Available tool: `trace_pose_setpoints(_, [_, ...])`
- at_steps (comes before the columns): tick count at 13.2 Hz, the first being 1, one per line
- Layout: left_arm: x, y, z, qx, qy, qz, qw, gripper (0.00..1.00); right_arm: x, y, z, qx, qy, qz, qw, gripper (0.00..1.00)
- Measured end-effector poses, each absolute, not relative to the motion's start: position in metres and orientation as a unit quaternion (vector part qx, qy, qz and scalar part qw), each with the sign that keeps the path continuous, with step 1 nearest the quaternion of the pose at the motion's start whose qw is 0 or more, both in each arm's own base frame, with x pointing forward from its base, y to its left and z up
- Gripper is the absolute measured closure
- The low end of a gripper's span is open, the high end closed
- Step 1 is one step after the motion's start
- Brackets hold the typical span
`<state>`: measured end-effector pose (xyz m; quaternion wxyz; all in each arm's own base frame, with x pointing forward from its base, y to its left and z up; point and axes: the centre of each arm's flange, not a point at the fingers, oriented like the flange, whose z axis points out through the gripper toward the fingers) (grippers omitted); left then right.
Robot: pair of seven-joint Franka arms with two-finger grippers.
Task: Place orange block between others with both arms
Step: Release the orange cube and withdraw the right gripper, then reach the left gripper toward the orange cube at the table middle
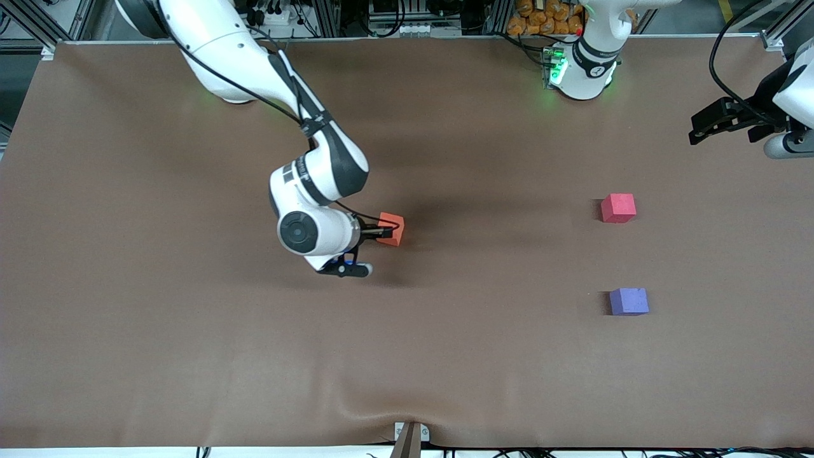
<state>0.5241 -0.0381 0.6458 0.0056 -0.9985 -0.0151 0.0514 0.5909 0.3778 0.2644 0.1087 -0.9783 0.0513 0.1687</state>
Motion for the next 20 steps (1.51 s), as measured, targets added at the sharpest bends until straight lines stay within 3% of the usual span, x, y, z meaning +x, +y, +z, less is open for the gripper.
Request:
trace_pose_setpoints(4, [0.524,-0.038,0.645,-0.999,-0.015,0.052,0.006,0.0,0.612,0.321,0.335,-0.977,0.061,0.178,0.101,0.0])
trace_pose_setpoints(10, [0.524,-0.038,0.645,-0.998,-0.015,0.052,0.006,0.0,0.603,0.24,0.474,-0.993,0.034,0.116,0.01,0.0])
trace_pose_setpoints(15, [0.522,-0.063,0.645,-0.999,0.009,0.051,0.007,0.0,0.601,0.105,0.528,-0.989,0.039,0.145,-0.004,0.0])
trace_pose_setpoints(20, [0.526,-0.08,0.639,-0.998,0.025,0.05,0.007,0.0,0.598,0.016,0.557,-0.991,0.037,0.129,-0.018,0.0])
